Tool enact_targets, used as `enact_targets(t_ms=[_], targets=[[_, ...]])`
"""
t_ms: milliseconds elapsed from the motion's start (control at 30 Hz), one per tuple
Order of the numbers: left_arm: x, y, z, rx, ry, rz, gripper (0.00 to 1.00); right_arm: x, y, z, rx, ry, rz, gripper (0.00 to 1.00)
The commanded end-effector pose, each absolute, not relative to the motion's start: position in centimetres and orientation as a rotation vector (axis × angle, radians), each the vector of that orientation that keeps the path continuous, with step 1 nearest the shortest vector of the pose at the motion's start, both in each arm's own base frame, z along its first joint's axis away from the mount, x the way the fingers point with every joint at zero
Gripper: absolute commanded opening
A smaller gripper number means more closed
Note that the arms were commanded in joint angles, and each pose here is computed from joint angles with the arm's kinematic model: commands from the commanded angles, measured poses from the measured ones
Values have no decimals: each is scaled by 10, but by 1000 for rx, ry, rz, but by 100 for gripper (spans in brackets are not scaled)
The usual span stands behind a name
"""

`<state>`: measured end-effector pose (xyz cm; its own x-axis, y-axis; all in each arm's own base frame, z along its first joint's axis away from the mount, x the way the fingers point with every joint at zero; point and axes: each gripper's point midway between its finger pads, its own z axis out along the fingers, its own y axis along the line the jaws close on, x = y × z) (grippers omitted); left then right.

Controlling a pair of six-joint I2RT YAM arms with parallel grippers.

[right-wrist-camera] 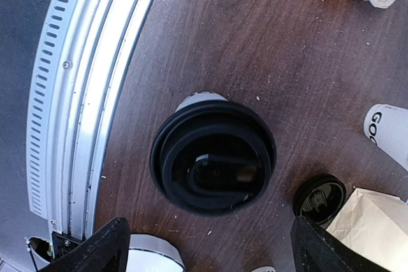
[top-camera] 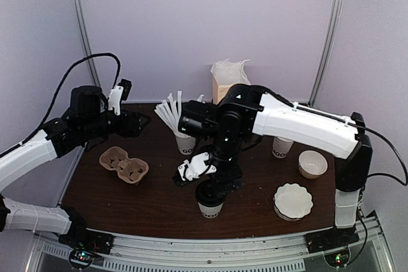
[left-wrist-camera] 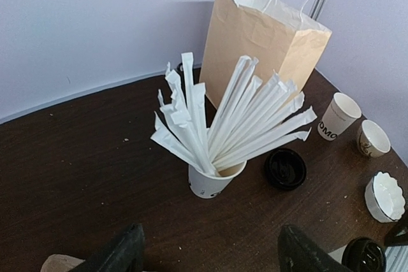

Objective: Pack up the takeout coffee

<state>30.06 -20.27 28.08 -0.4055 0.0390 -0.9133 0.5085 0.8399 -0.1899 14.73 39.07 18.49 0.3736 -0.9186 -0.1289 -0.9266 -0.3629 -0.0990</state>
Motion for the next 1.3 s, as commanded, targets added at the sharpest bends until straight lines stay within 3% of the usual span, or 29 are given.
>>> enact_targets(t_ms=[0,567,1267], targets=[[300,-226,279,465,1958,-666,74,151,362,226,-2363,1684,92,91],[213,-300,214,801,2224,-1018,73,221,293,241,-1507,2059,646,83],[180,-353,168,920,2341,-1088,75,197,315,156,-1386,2308,1201,68]])
